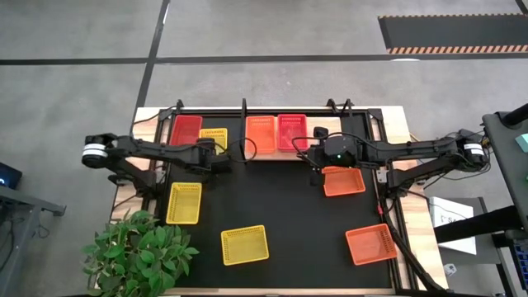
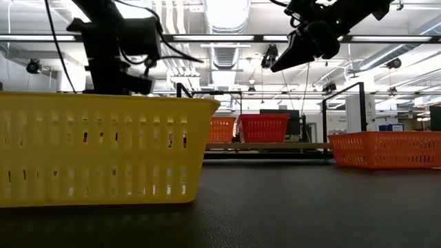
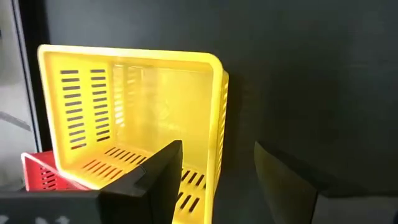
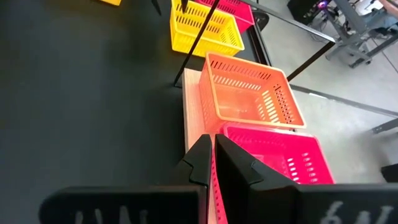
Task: Stack baskets on shelf by color
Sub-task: Put the top yellow basket on the shelf
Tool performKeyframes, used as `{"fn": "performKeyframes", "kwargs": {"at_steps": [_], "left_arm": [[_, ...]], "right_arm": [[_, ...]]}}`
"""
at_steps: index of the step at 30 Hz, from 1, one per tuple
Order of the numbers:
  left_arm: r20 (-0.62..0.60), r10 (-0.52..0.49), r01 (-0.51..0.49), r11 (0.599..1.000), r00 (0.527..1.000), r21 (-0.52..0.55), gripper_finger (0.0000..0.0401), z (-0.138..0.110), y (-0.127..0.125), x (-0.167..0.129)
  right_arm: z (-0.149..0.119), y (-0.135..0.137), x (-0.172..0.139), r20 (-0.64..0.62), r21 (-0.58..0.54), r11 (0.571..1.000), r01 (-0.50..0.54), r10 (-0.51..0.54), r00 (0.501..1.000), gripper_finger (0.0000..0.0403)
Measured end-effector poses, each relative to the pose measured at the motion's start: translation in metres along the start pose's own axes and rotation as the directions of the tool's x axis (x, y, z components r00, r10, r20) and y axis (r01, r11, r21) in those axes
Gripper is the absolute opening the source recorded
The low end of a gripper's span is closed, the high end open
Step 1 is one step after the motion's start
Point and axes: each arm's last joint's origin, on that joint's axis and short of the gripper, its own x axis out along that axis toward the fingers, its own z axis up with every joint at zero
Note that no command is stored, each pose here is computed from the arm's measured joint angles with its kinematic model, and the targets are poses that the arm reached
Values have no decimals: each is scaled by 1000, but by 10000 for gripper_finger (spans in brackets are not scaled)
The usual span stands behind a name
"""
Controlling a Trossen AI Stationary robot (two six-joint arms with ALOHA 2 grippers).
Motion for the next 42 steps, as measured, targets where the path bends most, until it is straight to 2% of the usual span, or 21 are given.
{"fn": "performKeyframes", "kwargs": {"at_steps": [6,9,12,18,20,24,29,36,42], "left_arm": [[-36,2,-2,1000,999,-8,184,3,1,11],[-35,2,-1,1000,999,16,170,3,1,12],[-36,2,-1,1000,999,20,136,2,1,12],[-42,-9,10,1000,999,15,28,0,0,13],[-36,-32,32,999,999,11,9,-1,0,10],[22,-57,57,998,998,18,4,0,-2,-4],[132,-79,80,997,988,-2,2,5,-3,-36],[254,-244,271,960,936,-76,1,7,-7,-79],[315,-291,325,944,903,-61,1,13,-15,-100]], "right_arm": [[0,0,0,-1,0,1000,0,0,1000,13],[0,0,0,-1,-1,1000,0,0,1000,13],[0,0,0,-2,-3,1000,0,0,1000,13],[0,0,0,-2,-16,1000,0,0,1000,13],[0,0,0,-2,-16,1000,0,0,1000,13],[0,0,0,-3,-11,1000,-1,1,1000,13],[0,0,0,-4,1,1000,-1,1,1000,13],[-1,0,0,-9,51,999,-3,3,1000,13],[-1,2,0,4,173,983,-64,65,998,13]]}}
